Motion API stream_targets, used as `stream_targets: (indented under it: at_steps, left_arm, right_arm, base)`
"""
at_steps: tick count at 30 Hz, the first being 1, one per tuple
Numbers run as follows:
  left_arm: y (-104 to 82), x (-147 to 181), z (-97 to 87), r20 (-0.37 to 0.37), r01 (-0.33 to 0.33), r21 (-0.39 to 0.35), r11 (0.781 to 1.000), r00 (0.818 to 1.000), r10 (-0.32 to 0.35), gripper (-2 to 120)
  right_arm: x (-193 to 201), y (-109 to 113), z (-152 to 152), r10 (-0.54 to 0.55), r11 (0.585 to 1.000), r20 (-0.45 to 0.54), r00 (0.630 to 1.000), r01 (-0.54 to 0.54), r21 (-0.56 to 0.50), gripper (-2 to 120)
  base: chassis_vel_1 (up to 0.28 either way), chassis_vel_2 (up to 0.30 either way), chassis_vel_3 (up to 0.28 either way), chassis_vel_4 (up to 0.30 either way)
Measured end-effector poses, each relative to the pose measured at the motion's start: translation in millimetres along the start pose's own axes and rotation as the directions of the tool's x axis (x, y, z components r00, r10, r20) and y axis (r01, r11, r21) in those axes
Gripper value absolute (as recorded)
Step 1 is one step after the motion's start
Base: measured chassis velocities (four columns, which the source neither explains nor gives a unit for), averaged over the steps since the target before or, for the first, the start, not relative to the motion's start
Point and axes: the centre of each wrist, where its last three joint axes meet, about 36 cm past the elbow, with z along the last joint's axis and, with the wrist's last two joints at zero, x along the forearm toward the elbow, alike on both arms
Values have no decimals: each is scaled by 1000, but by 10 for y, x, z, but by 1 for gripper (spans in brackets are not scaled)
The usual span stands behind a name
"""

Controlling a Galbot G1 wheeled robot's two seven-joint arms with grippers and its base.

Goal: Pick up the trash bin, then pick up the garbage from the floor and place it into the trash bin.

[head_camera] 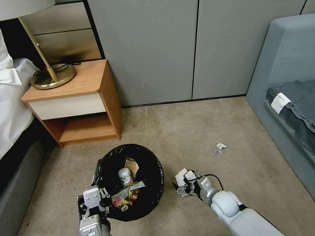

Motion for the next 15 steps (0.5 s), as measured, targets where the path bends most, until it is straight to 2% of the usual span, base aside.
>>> stream_targets:
  at_steps: [4, 15]
  left_arm:
    - [-1, -2, 8, -2, -1, 0, 1000, 1000, 1, 1]
    - [-4, -2, 7, -1, -2, 1, 1000, 1000, 2, 1]
  right_arm:
    - [-44, -36, 144, 18, 1000, -25, 1000, -18, 1, 100]
    - [-36, 6, 290, 24, 1000, -39, 999, -24, -3, 96]
  base:
    - [0, 0, 0, 0]
    - [0, 0, 0, 0]
